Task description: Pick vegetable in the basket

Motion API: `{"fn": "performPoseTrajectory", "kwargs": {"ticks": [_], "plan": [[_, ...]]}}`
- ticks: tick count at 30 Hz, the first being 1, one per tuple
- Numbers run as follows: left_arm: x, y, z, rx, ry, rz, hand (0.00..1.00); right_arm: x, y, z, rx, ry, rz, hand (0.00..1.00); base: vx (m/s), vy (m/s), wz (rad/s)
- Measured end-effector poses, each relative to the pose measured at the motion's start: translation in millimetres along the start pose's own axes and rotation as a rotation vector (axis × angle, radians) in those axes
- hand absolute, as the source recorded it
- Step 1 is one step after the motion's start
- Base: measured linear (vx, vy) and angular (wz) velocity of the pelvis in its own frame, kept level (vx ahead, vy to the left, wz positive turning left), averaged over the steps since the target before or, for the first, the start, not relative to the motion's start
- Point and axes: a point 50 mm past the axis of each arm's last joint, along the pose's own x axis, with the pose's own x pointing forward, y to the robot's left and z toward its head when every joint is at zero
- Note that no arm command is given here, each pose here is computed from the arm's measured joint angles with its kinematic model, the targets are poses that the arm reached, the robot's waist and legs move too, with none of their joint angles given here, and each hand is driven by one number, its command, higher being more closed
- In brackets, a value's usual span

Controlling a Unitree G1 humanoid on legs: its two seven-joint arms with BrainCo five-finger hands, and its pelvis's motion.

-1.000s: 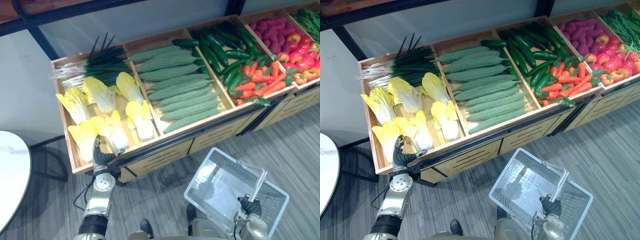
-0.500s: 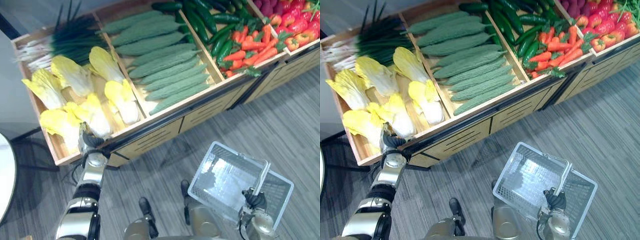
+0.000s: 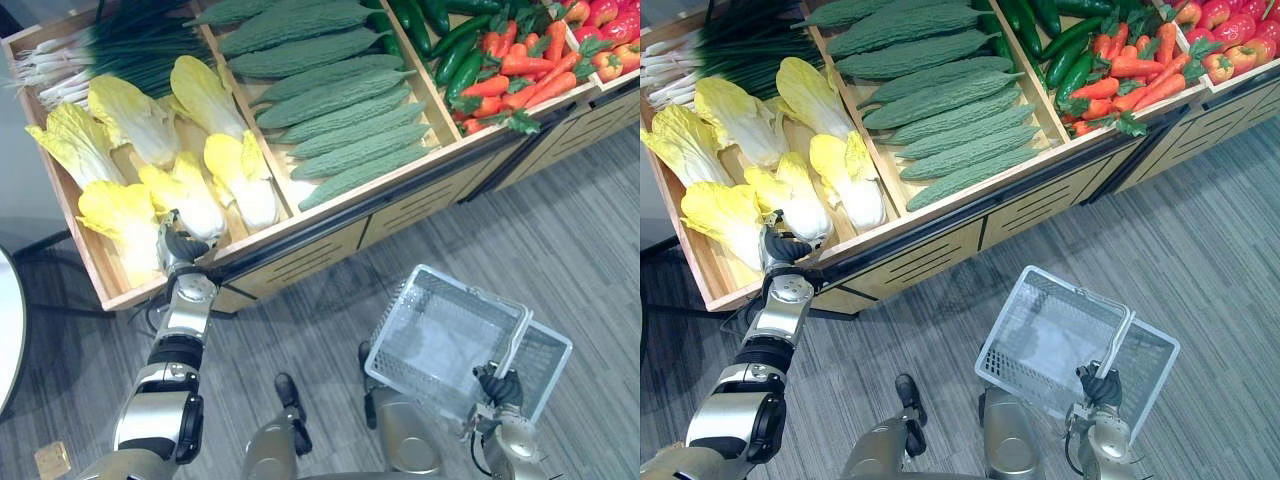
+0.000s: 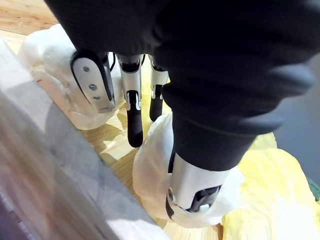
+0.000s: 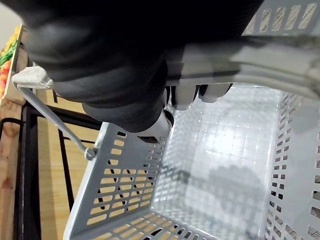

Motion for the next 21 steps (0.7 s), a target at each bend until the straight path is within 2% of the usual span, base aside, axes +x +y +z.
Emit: {"fn": "performPoseTrajectory", "kwargs": {"ticks": [7,8,12,15,21], "plan": [[1.2,2.1,3.8,-0.065,-0.008,-0.012,1.0,0.2,-2.0,-0.1,0.013,0.002,-0.012,1.0,0.06,0.006,0.01],[-8.8,10.2,9.2,-0.124,-0.068,-0.016,1.0,-0.4,-4.5,-1.5,0.032,0.007,-0.034,1.0,0.15,0.027,0.14],[-14.6,16.3,14.9,-0.145,-0.114,-0.003,1.0,-0.6,-4.8,-2.6,0.043,0.012,-0.042,1.0,0.09,0.018,0.13],[-39.0,23.2,35.5,-0.245,-0.25,0.011,1.0,-1.3,-3.0,-3.7,0.046,0.015,-0.043,1.0,0.05,0.021,0.09],[-75.9,21.6,43.6,-0.379,-0.327,0.0,1.0,-1.7,-3.0,-5.0,0.045,0.019,-0.031,1.0,0.01,0.009,0.08]]}}
